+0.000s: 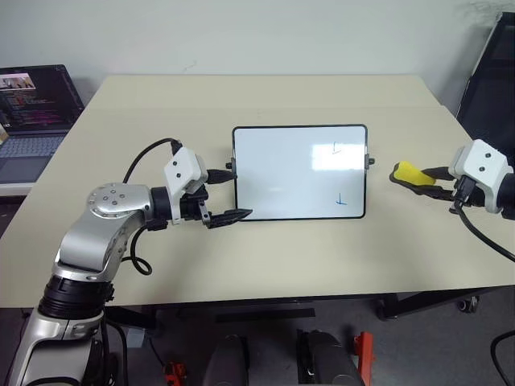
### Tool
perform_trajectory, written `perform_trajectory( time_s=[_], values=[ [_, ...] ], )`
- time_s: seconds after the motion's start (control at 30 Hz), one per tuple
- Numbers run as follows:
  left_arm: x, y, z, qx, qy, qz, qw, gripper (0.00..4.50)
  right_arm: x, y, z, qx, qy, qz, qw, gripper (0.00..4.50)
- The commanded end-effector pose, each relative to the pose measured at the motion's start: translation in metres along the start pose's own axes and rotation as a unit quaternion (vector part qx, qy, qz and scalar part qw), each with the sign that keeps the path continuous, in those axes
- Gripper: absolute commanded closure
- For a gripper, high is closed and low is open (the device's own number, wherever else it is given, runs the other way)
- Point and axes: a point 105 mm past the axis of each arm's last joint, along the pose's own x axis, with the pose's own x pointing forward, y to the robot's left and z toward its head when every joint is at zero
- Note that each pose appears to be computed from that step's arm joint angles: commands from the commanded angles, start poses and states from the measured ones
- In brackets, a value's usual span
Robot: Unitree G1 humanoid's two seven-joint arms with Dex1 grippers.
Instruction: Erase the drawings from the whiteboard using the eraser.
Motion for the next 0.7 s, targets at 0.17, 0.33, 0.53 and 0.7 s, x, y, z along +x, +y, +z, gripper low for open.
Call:
perform_trajectory(
  time_s=[0.17, 0.33, 0.53, 0.7],
  values=[
    [-0.011, 0.007, 0.012, 0.032, 0.0, 0.023, 0.999, 0.0, -0.004, -0.011, 0.012, -0.03, -0.007, -0.016, 0.999, 3.54],
    [-0.007, 0.006, 0.014, 0.035, -0.004, 0.03, 0.999, 0.0, 0.003, -0.015, 0.016, -0.045, -0.015, -0.023, 0.999, 3.54],
    [-0.013, 0.014, 0.014, 0.04, 0.003, 0.046, 0.998, 0.0, 0.004, -0.02, 0.018, -0.034, -0.026, -0.029, 0.999, 3.54],
    [-0.01, 0.016, 0.016, 0.044, -0.004, 0.052, 0.998, 0.0, 0.007, -0.03, 0.028, -0.021, -0.054, -0.049, 0.997, 3.54]
  ],
)
